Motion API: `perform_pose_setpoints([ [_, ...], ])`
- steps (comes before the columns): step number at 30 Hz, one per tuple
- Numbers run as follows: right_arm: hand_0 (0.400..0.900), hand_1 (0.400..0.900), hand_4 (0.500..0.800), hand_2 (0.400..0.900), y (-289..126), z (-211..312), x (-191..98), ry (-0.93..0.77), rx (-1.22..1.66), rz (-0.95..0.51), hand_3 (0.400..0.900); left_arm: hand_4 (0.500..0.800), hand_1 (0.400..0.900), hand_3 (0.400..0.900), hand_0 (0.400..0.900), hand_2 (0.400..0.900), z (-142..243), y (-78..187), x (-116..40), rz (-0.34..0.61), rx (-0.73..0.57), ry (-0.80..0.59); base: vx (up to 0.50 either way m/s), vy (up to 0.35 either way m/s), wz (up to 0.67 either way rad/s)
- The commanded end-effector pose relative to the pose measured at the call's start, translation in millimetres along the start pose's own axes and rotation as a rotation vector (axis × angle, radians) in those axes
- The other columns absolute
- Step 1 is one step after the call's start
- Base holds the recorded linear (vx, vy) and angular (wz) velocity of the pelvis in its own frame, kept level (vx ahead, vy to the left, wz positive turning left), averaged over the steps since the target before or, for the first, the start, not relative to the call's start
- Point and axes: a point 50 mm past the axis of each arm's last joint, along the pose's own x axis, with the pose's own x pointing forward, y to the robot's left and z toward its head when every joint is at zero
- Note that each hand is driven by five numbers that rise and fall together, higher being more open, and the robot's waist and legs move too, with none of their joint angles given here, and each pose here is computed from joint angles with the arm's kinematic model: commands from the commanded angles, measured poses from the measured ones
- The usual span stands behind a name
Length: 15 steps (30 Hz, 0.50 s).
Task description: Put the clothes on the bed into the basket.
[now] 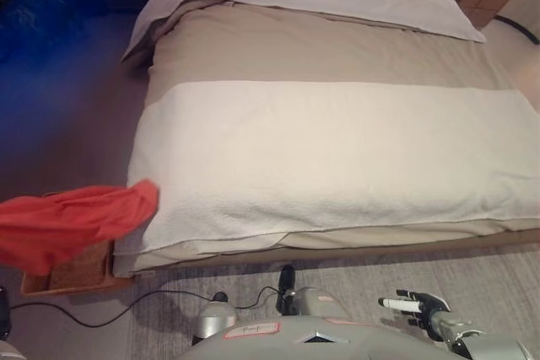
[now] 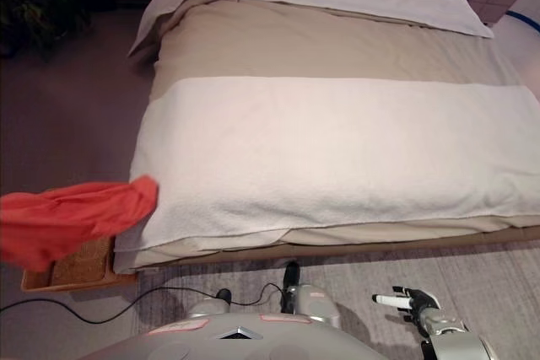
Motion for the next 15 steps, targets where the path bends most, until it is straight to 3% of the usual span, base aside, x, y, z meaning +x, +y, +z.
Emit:
perform_pose_setpoints([
  [1, 0.900, 0.900, 0.800, 0.900, -24.5, -6.4, -6.6, 0.051, -0.064, -0.056, 0.900, 0.500, 0.400, 0.400, 0.400, 0.400, -7.1, 70.3, 1.0, 0.197, -0.026, 0.000, -0.003, 0.028, -0.04],
  [5, 0.900, 0.900, 0.800, 0.900, -25.5, -11.5, -7.6, 0.064, -0.074, -0.054, 0.900, 0.500, 0.400, 0.400, 0.400, 0.400, -16.4, 94.8, -1.9, 0.255, -0.078, 0.030, 0.006, 0.008, 0.01],
  [15, 0.900, 0.900, 0.800, 0.900, -15.2, -4.6, -4.1, 0.050, -0.086, -0.017, 0.900, 0.500, 0.400, 0.400, 0.400, 0.400, 21.7, 73.3, 1.1, 0.218, -0.112, -0.082, 0.001, 0.018, -0.01],
])
